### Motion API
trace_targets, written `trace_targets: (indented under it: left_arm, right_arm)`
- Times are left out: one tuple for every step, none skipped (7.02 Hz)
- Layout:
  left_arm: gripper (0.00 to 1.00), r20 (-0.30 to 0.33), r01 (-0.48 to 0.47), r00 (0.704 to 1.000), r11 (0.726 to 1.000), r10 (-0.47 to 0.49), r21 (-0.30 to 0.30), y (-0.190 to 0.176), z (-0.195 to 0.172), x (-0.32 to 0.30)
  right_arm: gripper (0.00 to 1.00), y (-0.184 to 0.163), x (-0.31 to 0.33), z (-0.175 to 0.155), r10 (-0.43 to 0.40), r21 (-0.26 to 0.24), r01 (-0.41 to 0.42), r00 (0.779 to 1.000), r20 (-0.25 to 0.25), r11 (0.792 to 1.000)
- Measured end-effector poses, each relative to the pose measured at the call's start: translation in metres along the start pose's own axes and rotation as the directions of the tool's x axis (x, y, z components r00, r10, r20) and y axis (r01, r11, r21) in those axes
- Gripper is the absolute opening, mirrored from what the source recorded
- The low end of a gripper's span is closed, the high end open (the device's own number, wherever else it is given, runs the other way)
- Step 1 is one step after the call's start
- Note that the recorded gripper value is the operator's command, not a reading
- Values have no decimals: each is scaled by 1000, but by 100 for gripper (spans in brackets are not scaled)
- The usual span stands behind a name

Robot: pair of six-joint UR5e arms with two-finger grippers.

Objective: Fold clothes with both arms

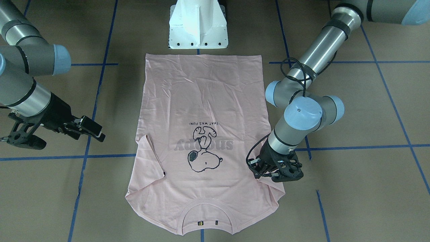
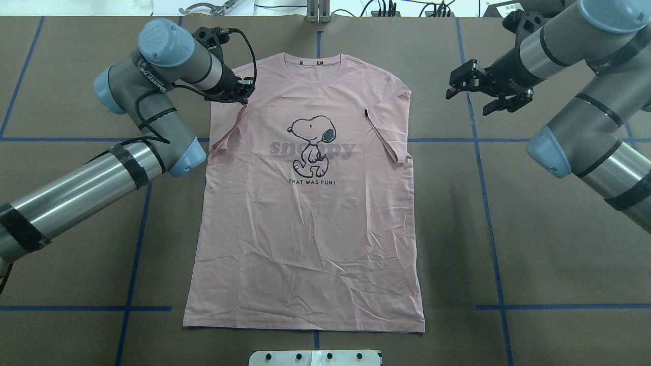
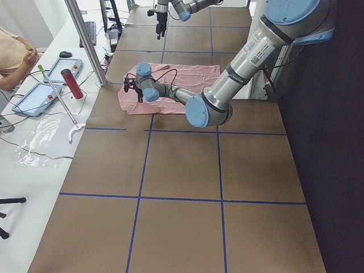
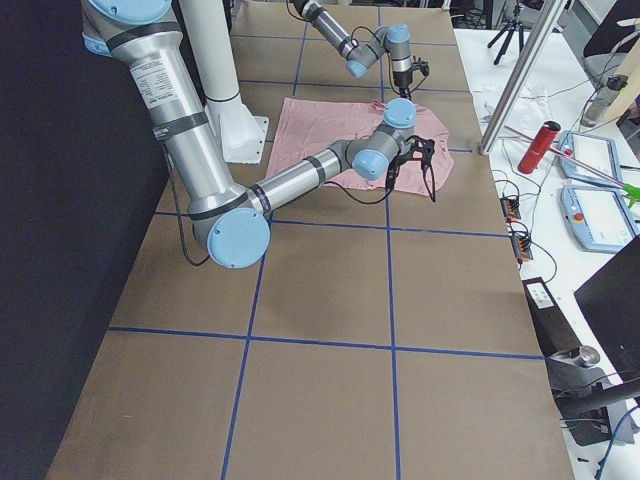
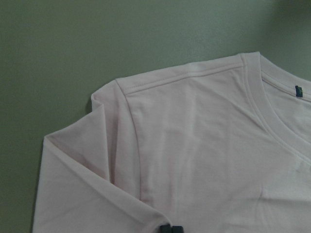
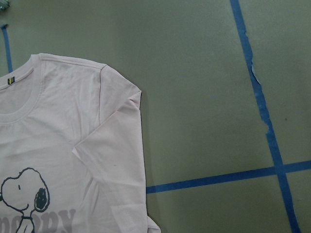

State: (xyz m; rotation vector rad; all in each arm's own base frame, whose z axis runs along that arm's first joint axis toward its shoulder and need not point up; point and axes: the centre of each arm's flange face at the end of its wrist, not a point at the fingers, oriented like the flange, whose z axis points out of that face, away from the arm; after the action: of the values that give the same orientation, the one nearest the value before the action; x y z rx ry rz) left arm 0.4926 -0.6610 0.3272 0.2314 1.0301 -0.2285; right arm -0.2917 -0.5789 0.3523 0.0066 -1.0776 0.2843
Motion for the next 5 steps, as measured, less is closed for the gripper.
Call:
trace_targets:
  left_arm:
    - [66, -6, -3, 1000, 1000, 3, 3, 0, -1, 2]
    - [70, -11, -4, 1000, 1000, 4, 5, 0, -2, 4]
    - [70, -22, -8, 1000, 1000, 8, 9, 0, -6, 7]
    - [72, -42, -15, 999, 1000, 15, 16, 1, -15, 13]
    - [72, -67, -24, 997, 999, 25, 21, 4, -28, 19]
  right_arm:
    - [100, 0, 0, 0, 0, 0, 0, 1000, 0, 1000]
    - [100, 0, -1, 0, -1, 1, 1, 1000, 1, 1000]
    - [100, 0, -3, -1, 0, 4, 0, 1000, 3, 1000]
    - [100, 1, -8, 0, 1, 6, -1, 1000, 7, 1000]
    - [100, 3, -13, -1, 2, 6, -2, 1000, 11, 1000]
